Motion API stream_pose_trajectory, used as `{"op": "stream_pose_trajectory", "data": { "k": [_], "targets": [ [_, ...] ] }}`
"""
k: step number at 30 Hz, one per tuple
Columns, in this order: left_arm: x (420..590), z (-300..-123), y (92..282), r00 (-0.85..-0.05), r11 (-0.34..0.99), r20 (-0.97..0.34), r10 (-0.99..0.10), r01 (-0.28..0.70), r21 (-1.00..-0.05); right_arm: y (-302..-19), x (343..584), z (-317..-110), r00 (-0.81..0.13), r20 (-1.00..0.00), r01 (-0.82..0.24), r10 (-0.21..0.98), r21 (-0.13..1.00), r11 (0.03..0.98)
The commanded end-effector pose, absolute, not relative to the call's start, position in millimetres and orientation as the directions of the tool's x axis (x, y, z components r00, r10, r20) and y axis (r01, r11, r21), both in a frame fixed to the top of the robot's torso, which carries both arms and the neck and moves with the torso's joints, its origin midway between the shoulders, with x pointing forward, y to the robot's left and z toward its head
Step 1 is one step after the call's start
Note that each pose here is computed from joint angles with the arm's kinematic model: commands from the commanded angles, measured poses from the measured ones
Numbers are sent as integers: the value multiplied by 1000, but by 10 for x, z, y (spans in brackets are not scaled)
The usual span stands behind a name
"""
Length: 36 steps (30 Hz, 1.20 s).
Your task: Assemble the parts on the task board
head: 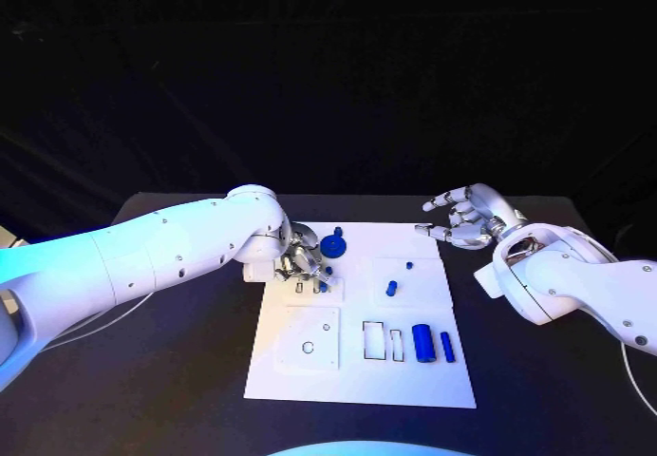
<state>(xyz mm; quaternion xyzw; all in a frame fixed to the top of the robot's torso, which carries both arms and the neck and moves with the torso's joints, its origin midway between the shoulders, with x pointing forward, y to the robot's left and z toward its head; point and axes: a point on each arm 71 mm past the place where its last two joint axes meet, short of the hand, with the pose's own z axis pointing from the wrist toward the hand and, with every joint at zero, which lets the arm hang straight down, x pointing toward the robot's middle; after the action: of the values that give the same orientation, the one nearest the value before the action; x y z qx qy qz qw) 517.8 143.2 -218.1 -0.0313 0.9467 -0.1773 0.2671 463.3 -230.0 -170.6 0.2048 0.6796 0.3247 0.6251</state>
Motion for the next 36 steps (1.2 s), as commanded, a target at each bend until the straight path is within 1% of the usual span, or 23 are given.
{"op": "stream_pose_trajectory", "data": {
  "k": [1,15,20,29,36],
  "targets": [
    [5175,-2165,1402,-861,929,-483,-159,35,-368,-2289,4633,-1711,-147,-719,-129,679,695,708],
    [5179,-2161,1401,-858,925,-483,-176,25,-380,-2290,4633,-1714,-152,-720,-130,678,694,708],
    [5182,-2156,1405,-849,915,-484,-211,2,-403,-2289,4634,-1716,-154,-719,-131,677,694,708],
    [5148,-2107,1474,-807,883,-502,-311,-51,-466,-2316,4630,-1714,-149,-720,-130,678,694,708],
    [5086,-2057,1532,-778,881,-539,-322,-38,-471,-2341,4626,-1710,-141,-720,-127,680,694,708]
  ]
}}
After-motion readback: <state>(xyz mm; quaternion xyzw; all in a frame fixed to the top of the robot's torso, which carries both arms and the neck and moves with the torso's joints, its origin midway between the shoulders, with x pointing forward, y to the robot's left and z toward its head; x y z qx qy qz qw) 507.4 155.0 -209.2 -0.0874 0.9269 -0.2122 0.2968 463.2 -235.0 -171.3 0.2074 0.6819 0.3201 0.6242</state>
